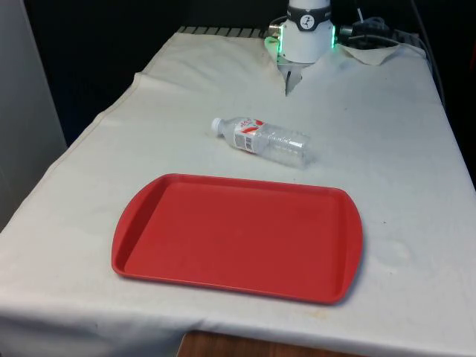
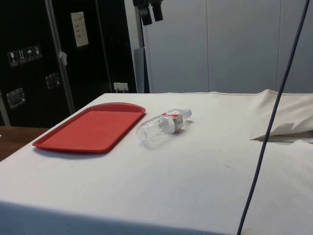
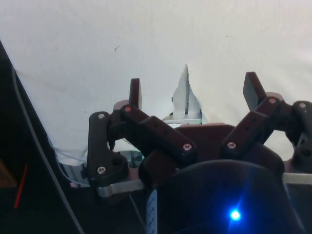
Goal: Place the bottle upright on the tray.
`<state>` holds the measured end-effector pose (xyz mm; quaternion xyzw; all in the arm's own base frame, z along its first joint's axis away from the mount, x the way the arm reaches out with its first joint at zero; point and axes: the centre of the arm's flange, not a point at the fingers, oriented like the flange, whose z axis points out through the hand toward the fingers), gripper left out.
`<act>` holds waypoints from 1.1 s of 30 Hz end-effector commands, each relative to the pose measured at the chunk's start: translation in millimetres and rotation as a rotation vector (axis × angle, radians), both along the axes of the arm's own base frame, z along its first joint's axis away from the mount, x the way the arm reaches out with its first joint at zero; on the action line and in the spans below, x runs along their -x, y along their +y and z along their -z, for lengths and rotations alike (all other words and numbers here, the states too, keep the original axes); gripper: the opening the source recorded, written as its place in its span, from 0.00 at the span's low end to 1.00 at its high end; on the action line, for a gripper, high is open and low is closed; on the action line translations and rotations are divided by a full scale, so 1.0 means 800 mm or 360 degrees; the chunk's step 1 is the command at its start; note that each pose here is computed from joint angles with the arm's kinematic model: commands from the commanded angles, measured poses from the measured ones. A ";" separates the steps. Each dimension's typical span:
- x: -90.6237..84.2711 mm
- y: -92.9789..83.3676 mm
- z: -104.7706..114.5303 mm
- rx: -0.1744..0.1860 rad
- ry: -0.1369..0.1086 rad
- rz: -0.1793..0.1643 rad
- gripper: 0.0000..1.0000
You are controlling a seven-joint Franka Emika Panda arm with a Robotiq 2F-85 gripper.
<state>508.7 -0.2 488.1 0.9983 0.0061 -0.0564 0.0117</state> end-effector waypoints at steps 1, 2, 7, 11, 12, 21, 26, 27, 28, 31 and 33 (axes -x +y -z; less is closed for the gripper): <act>0.000 0.001 0.000 0.0002 -0.0002 -0.0001 1.00; 0.000 0.001 0.000 0.0002 -0.0002 -0.0001 1.00; 0.000 0.000 0.000 0.0000 0.0000 0.0000 1.00; 0.000 0.000 0.000 0.0001 -0.0002 -0.0001 1.00; 0.000 0.000 0.000 0.0001 -0.0002 -0.0001 1.00; 0.000 0.001 -0.001 -0.0002 -0.0009 -0.0008 1.00; -0.001 0.000 -0.001 0.0002 -0.0040 -0.0005 1.00; -0.001 0.000 -0.001 0.0002 -0.0046 -0.0004 1.00; -0.002 0.000 -0.001 0.0002 -0.0056 -0.0004 1.00; -0.004 0.000 0.002 -0.0001 -0.0052 -0.0005 1.00; -0.002 0.000 0.000 0.0003 -0.0091 -0.0006 1.00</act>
